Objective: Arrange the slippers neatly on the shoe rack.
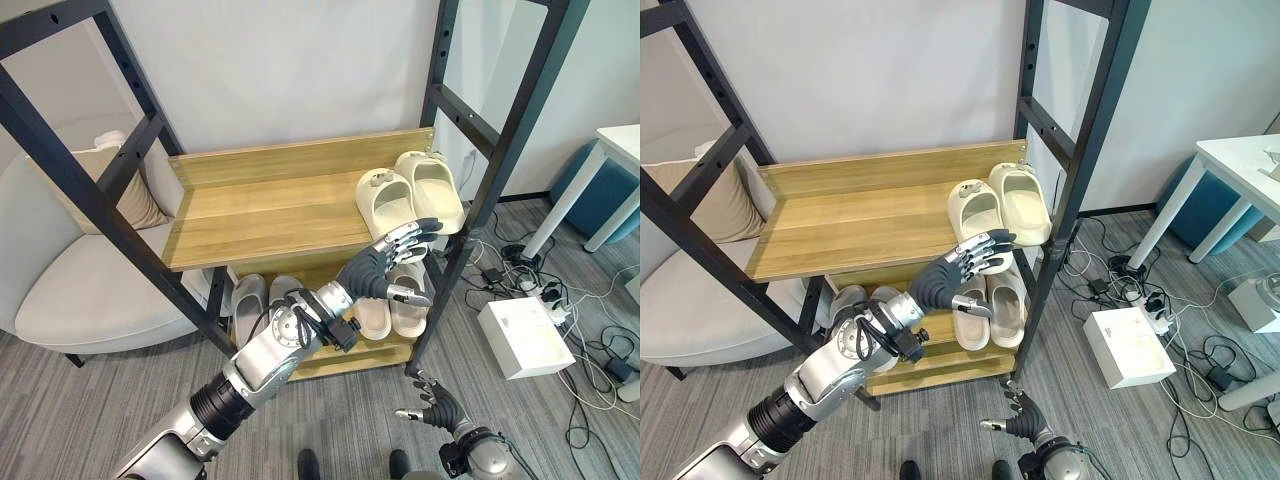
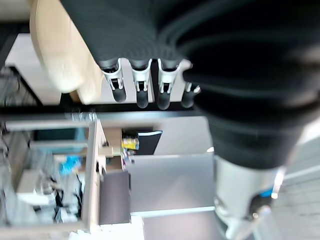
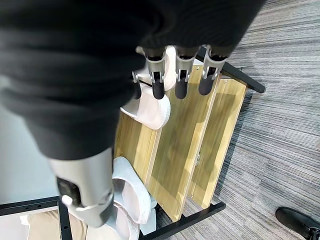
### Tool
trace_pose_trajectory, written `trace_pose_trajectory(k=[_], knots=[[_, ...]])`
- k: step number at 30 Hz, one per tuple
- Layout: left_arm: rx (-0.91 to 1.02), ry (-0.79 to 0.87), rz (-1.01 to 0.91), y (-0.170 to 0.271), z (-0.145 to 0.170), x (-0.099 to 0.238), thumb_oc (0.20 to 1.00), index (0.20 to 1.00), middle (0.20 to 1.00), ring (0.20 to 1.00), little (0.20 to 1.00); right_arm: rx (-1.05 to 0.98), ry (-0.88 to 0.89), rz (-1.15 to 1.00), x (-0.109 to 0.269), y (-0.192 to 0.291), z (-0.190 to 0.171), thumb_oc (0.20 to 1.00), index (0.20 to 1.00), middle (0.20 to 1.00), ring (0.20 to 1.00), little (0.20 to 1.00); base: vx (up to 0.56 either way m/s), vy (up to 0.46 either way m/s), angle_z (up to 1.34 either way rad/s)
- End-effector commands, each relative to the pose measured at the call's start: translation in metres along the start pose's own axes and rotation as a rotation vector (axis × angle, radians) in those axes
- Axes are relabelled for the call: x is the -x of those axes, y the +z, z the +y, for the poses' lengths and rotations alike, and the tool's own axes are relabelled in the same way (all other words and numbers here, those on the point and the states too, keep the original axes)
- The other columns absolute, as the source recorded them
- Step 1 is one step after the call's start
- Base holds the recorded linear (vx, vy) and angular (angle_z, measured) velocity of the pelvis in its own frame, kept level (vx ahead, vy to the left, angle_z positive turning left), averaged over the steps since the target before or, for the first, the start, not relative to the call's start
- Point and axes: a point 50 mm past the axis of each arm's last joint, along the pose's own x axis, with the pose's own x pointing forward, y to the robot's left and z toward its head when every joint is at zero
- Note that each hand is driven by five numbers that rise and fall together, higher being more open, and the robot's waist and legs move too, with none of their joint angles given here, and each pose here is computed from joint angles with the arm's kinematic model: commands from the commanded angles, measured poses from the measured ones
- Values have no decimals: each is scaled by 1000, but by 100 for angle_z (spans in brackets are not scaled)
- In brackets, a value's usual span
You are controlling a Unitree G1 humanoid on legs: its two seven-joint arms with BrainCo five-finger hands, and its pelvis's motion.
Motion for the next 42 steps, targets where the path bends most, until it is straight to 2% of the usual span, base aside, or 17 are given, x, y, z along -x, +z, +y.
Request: trace_pose_trajectory(k=[1,6,21,26,33,42], knots=[[-187,159,-125,22,26,-25,1000,1000,1000,1000,1000,-53,-48,-145,-12,32,-1,1000,1000,1000,1000,1000,0,0,0],[-191,288,-58,5,37,-25,1000,1000,1000,1000,1000,-66,-75,-132,-14,30,0,1000,1000,1000,1000,1000,18,-14,5],[-303,351,83,-20,47,-28,1000,1000,1000,1000,1000,-51,-87,-128,-15,30,-3,1000,1000,1000,1000,1000,4,-2,-1],[-326,396,151,-31,52,-44,1000,1000,1000,1000,1000,-40,-86,-132,-14,31,-7,1000,1000,1000,1000,1000,28,-13,-3],[-401,429,157,-18,65,-71,1000,1000,1000,1000,1000,-17,-77,-135,-12,32,-11,1000,1000,1000,1000,1000,9,-8,-1],[-540,440,206,-11,80,-85,1000,1000,1000,1000,1000,-9,-82,-130,-9,30,-17,1000,1000,1000,1000,1000,19,-17,-6]])
